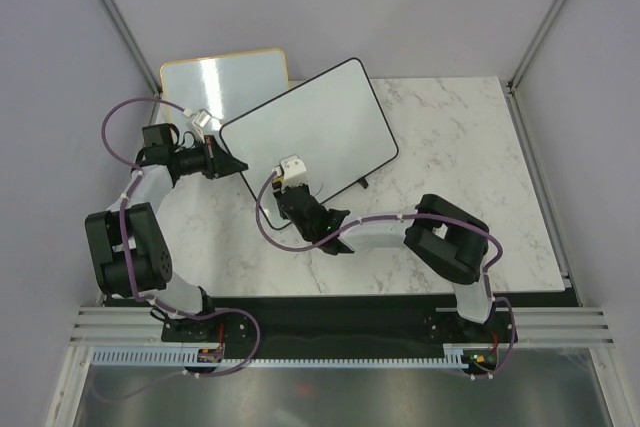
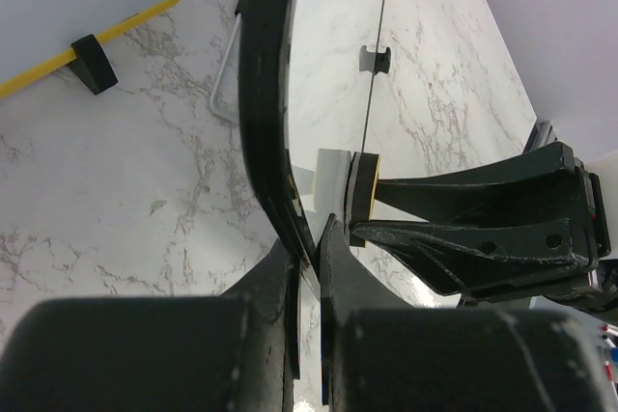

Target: Erase the whiteboard

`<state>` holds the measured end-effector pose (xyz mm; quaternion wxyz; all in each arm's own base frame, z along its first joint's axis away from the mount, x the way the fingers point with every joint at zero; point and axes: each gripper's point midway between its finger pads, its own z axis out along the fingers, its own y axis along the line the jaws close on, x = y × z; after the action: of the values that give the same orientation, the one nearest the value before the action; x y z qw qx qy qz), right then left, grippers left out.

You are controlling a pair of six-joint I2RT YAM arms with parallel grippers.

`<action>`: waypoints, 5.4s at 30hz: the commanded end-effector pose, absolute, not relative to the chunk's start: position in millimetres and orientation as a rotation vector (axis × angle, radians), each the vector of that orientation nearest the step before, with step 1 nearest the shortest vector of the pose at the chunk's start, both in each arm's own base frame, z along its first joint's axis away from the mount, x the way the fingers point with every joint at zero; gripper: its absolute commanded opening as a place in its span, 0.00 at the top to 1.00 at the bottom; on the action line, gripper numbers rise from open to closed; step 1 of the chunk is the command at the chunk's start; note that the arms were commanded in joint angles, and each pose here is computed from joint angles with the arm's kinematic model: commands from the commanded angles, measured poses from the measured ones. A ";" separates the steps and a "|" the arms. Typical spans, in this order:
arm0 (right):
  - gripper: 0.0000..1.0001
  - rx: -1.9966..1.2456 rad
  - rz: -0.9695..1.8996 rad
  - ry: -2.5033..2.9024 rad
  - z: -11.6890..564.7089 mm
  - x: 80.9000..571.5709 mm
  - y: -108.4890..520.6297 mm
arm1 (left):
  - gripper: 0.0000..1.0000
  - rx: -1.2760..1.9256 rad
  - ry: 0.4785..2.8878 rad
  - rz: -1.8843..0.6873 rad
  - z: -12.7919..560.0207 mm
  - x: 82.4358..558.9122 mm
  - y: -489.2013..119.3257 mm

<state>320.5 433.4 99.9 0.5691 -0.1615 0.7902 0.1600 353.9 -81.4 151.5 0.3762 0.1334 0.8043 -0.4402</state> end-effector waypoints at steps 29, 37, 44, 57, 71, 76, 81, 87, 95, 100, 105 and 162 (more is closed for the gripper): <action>1.00 -0.323 0.085 1.987 50.9 368.4 318.1 | 0.98 0.606 1.892 -0.894 172.2 376.7 -78.0; 1.00 -0.601 0.317 1.865 80.0 332.3 432.5 | 0.98 0.606 1.895 -0.896 171.5 375.9 -79.1; 1.00 -0.629 0.356 1.726 151.1 364.3 473.0 | 0.98 0.610 1.894 -0.902 171.4 374.4 -81.2; 1.00 -0.644 0.356 1.720 193.3 424.0 503.6 | 0.98 0.609 1.895 -0.905 171.7 375.5 -81.6; 1.00 -0.743 0.320 2.030 38.7 304.6 431.4 | 0.98 0.605 1.894 -0.906 173.5 377.4 -81.4; 1.00 -0.697 0.279 2.108 7.3 287.8 406.2 | 0.98 0.601 1.898 -0.908 172.4 376.5 -81.0; 1.00 -0.645 0.214 2.136 -3.1 289.3 391.3 | 0.98 0.601 1.896 -0.904 173.8 376.1 -81.4; 1.00 -0.403 0.072 2.142 5.4 315.9 329.0 | 0.98 0.607 1.894 -0.896 173.6 376.2 -80.9; 1.00 -0.157 -0.067 2.089 18.9 351.2 271.1 | 0.98 0.607 1.894 -0.893 173.7 377.7 -80.5; 1.00 -0.058 -0.017 2.065 36.2 370.9 259.4 | 0.98 0.605 1.897 -0.894 172.9 377.4 -80.4; 1.00 0.046 0.147 2.039 60.8 385.0 262.2 | 0.98 0.606 1.896 -0.895 172.7 377.9 -80.5; 1.00 -0.387 0.304 1.834 135.3 423.3 314.7 | 0.98 0.619 1.901 -1.003 181.4 392.8 -138.0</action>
<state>451.6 251.6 112.6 0.5680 -0.0843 0.8165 0.0598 373.9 -123.9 174.9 0.3994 0.2031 0.7812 -0.4346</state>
